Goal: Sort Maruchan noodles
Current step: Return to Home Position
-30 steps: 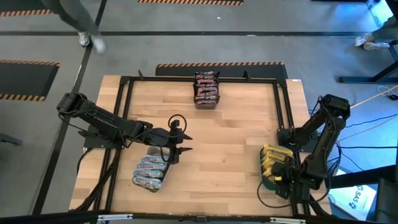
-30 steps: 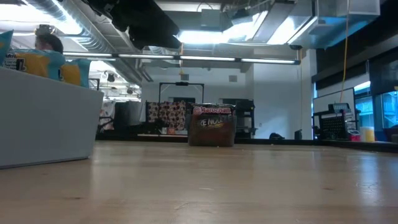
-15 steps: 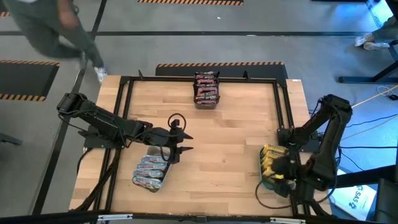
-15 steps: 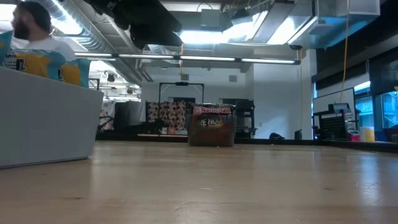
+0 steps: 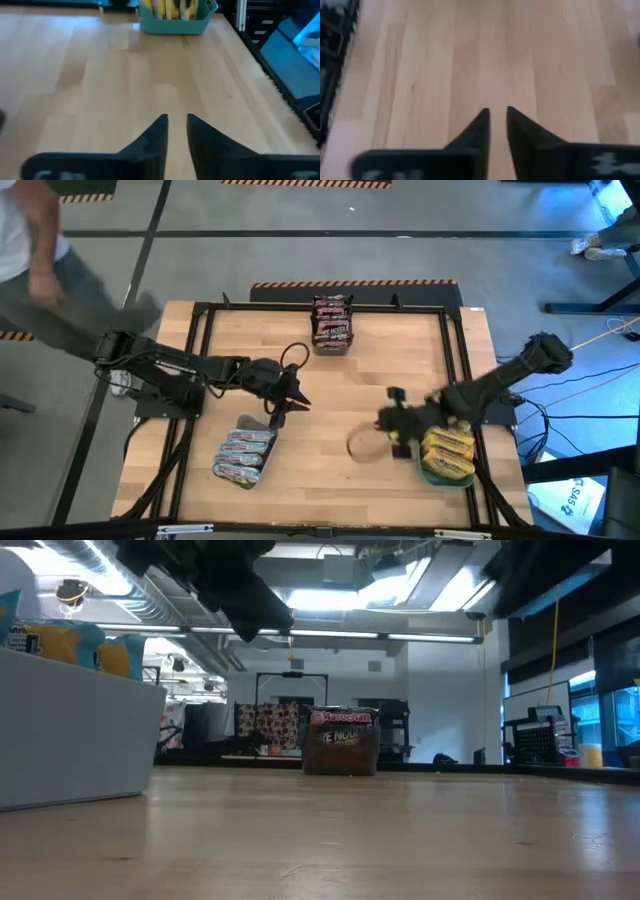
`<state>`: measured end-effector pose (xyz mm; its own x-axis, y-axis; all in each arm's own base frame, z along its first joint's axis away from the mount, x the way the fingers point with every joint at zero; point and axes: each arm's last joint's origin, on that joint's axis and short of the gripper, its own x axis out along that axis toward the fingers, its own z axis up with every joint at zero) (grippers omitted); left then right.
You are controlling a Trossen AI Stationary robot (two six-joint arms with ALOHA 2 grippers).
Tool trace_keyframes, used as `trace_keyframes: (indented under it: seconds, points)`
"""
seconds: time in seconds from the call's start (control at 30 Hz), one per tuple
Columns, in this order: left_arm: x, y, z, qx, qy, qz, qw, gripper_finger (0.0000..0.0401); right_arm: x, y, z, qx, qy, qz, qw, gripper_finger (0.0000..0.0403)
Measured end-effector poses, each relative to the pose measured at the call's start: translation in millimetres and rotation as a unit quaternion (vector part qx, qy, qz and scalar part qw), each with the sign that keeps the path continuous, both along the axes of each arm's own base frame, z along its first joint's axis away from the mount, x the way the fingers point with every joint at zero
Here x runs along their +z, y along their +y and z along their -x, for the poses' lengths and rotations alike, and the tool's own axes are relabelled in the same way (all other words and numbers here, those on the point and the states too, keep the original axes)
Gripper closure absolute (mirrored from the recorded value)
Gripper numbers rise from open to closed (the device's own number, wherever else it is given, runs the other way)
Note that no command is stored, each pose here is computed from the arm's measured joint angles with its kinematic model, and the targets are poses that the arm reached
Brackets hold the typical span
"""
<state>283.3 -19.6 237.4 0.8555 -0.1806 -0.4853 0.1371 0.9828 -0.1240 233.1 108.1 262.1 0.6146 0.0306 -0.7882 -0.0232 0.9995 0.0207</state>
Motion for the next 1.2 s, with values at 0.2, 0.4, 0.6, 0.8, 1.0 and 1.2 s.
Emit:
trace_keyframes:
  seconds: [0.2, 0.4, 0.6, 0.8, 1.0, 1.2]
  points:
    - [-10.2, 13.1, 6.8, 0.006, -0.005, -0.034, 0.999, 0.0387, -20.1, -63.4, 0.8, 0.008, -0.091, -0.079, 0.993, 0.0388]
    - [-18.6, 16.8, 33.4, 0.017, -0.073, -0.039, 0.996, 0.0393, -27.2, -98.9, 20.2, -0.001, -0.186, -0.128, 0.974, 0.0373]
    - [-24.1, 18.4, 66.7, 0.048, -0.181, -0.048, 0.981, 0.0390, -24.1, -113.8, 37.0, -0.021, -0.272, -0.116, 0.955, 0.0373]
    - [-27.5, 20.0, 94.8, 0.081, -0.212, -0.046, 0.973, 0.0399, -21.7, -115.6, 47.9, -0.018, -0.331, -0.103, 0.938, 0.0372]
    - [-31.7, 20.7, 118.0, 0.094, -0.244, -0.048, 0.964, 0.0392, -23.8, -116.1, 54.5, -0.024, -0.348, -0.084, 0.933, 0.0372]
    - [-39.7, 21.2, 136.7, 0.109, -0.271, -0.032, 0.956, 0.0391, -36.1, -115.9, 62.5, -0.029, -0.371, -0.084, 0.924, 0.0372]
